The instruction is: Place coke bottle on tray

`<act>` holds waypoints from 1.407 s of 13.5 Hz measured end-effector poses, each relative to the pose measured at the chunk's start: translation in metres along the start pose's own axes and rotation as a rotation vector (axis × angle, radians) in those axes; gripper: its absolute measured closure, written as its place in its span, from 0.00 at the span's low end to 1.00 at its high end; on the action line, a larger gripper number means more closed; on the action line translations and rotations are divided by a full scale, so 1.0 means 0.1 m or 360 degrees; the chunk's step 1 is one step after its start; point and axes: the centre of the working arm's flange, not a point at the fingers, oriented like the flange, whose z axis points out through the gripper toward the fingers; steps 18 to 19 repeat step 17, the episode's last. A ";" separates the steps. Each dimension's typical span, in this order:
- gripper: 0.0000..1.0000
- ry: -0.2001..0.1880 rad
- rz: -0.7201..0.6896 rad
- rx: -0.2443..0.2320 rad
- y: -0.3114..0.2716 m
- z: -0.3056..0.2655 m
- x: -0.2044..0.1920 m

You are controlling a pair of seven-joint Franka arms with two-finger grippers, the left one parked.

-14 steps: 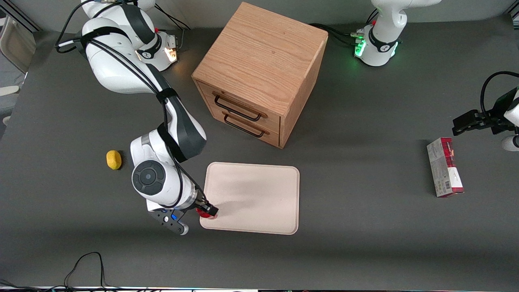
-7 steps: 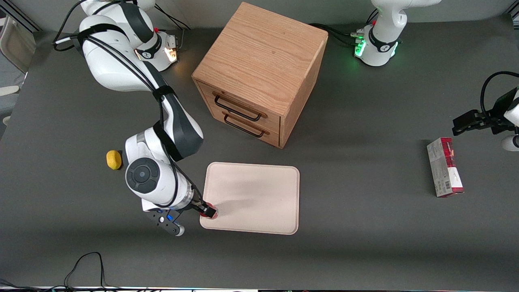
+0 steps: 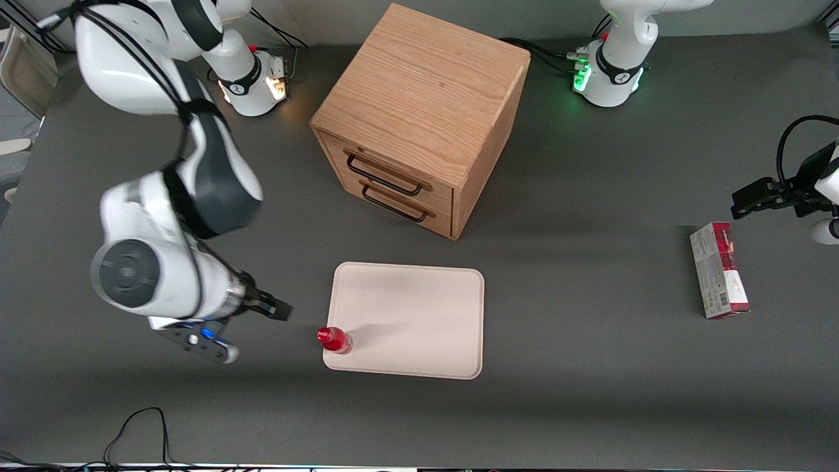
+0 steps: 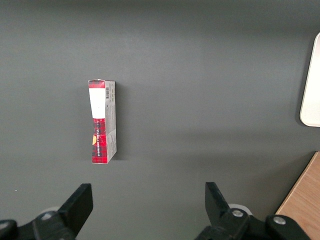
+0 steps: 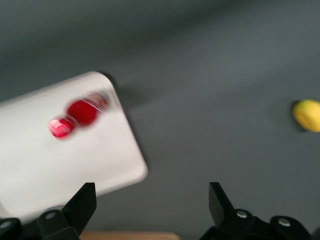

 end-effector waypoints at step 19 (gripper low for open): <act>0.00 0.0124 -0.0772 0.0083 2.01 -0.78 -1.18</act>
